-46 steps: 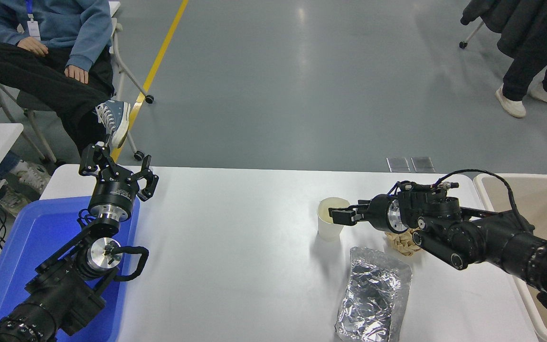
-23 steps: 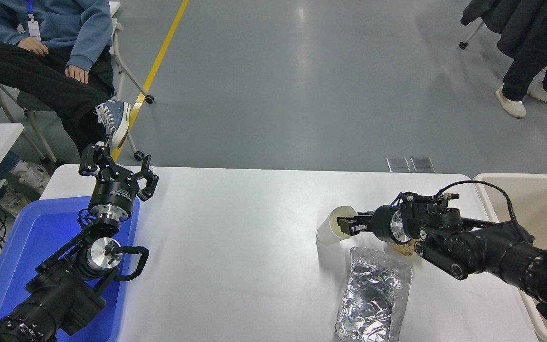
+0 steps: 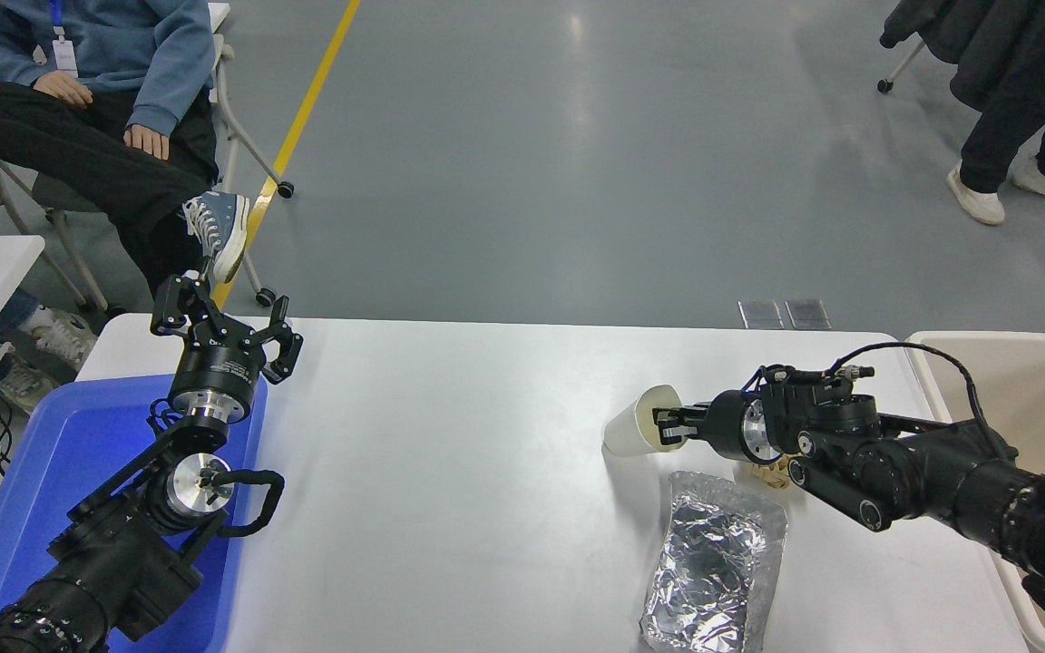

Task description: Dispose of the paper cup in the dustbin

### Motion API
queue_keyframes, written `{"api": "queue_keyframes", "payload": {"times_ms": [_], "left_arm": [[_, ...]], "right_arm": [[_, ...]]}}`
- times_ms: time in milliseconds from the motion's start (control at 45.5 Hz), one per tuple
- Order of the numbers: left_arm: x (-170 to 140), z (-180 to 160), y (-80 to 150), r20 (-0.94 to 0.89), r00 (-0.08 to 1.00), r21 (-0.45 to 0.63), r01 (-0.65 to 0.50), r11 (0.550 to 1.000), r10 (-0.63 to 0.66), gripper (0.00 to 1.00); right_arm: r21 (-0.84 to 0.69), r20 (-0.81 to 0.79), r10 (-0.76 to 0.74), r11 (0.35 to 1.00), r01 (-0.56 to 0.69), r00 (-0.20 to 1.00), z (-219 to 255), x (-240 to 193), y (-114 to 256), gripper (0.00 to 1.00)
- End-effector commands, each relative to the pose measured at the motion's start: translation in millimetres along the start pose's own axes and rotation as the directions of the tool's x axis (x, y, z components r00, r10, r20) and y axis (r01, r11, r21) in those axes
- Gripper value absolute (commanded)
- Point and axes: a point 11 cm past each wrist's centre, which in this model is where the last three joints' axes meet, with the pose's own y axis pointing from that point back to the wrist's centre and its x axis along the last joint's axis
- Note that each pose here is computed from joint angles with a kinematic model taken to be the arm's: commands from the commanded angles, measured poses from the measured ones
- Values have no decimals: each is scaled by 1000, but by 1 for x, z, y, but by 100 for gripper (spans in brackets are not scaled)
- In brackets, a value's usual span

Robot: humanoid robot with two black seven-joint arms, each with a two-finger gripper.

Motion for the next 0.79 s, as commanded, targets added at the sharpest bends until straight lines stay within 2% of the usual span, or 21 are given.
{"api": "queue_keyframes", "payload": {"times_ms": [0,330,615,769], "left_arm": [[0,0,0,0,1000,0,0,1000,0,100],[0,0,0,0,1000,0,0,1000,0,100],[0,0,0,0,1000,0,0,1000,0,100],[0,0,0,0,1000,0,0,1000,0,100]], "right_arm": [[63,77,27,998,-32,997,-18,14,2,0],[165,232,96,977,-137,968,-44,106,43,0],[180,368,138,960,-216,920,-45,185,115,0],[168,388,193,947,-275,901,-37,221,161,0]]}}
